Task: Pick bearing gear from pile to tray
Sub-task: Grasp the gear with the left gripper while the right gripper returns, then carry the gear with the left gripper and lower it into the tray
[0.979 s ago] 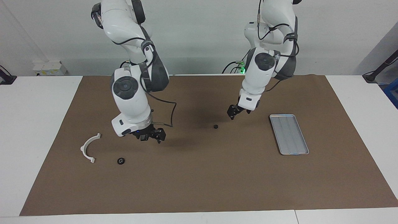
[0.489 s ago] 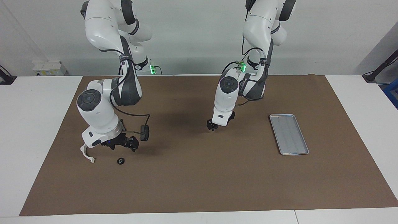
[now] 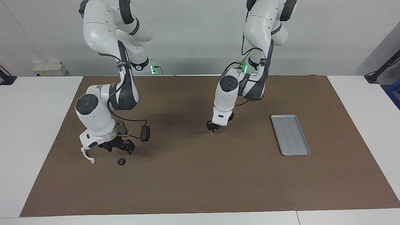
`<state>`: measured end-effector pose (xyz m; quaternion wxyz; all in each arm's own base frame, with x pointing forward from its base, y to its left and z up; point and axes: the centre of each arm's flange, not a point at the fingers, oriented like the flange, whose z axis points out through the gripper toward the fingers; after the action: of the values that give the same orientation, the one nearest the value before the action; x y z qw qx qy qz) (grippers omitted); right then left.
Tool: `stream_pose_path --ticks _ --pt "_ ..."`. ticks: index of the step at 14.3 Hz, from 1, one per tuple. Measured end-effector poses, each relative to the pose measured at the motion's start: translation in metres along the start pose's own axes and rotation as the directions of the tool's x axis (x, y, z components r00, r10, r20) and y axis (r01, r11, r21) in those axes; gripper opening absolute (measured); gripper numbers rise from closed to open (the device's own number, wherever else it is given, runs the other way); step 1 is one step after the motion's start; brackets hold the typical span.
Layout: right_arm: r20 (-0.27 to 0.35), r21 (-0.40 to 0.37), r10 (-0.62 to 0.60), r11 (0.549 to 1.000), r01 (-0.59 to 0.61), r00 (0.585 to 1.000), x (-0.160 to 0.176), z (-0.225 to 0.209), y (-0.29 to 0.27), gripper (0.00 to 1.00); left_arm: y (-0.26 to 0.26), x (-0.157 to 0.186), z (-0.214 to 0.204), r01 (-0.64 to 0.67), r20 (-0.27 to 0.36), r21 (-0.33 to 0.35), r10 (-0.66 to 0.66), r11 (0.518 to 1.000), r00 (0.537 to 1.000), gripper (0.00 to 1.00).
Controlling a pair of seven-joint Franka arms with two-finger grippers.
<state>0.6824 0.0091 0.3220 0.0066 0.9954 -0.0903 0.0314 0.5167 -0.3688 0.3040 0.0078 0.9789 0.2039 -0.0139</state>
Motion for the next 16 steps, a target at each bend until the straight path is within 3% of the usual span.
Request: stream_pose_path --ticks 6,8,9,12,14,15,16 --pt "-0.033 0.007 -0.001 1.000 0.001 0.999 0.005 0.026 -0.001 1.00 -0.001 -0.005 0.007 -0.004 0.002 0.004 0.004 1.000 1.000 0.70" --pt "-0.050 0.012 0.000 1.000 0.001 0.999 0.006 0.030 -0.002 1.00 -0.001 -0.005 0.007 -0.003 0.001 0.002 0.003 1.000 1.000 0.51" --pt "-0.053 0.014 -0.001 1.000 0.001 0.999 0.007 0.034 -0.003 1.00 -0.002 -0.005 0.008 -0.003 0.001 0.003 0.003 1.000 1.000 0.51" --pt "-0.054 0.015 -0.001 1.000 0.002 0.999 0.007 0.044 -0.003 1.00 -0.004 -0.005 0.008 -0.001 0.006 0.013 0.001 1.000 1.000 0.23" --pt "-0.051 0.015 -0.001 1.000 0.002 0.999 0.007 0.047 -0.003 1.00 -0.008 0.000 0.005 0.009 0.013 0.032 -0.009 0.999 1.000 0.23" --pt "-0.053 0.014 -0.001 1.000 0.002 0.999 0.007 0.046 -0.003 0.92 -0.012 0.006 0.000 0.010 0.010 0.034 -0.011 0.999 1.000 0.23" --pt "-0.054 0.014 -0.001 1.000 0.002 0.999 0.008 0.045 -0.003 0.90 -0.020 0.017 -0.012 -0.001 0.010 0.037 0.001 0.999 1.000 0.23"
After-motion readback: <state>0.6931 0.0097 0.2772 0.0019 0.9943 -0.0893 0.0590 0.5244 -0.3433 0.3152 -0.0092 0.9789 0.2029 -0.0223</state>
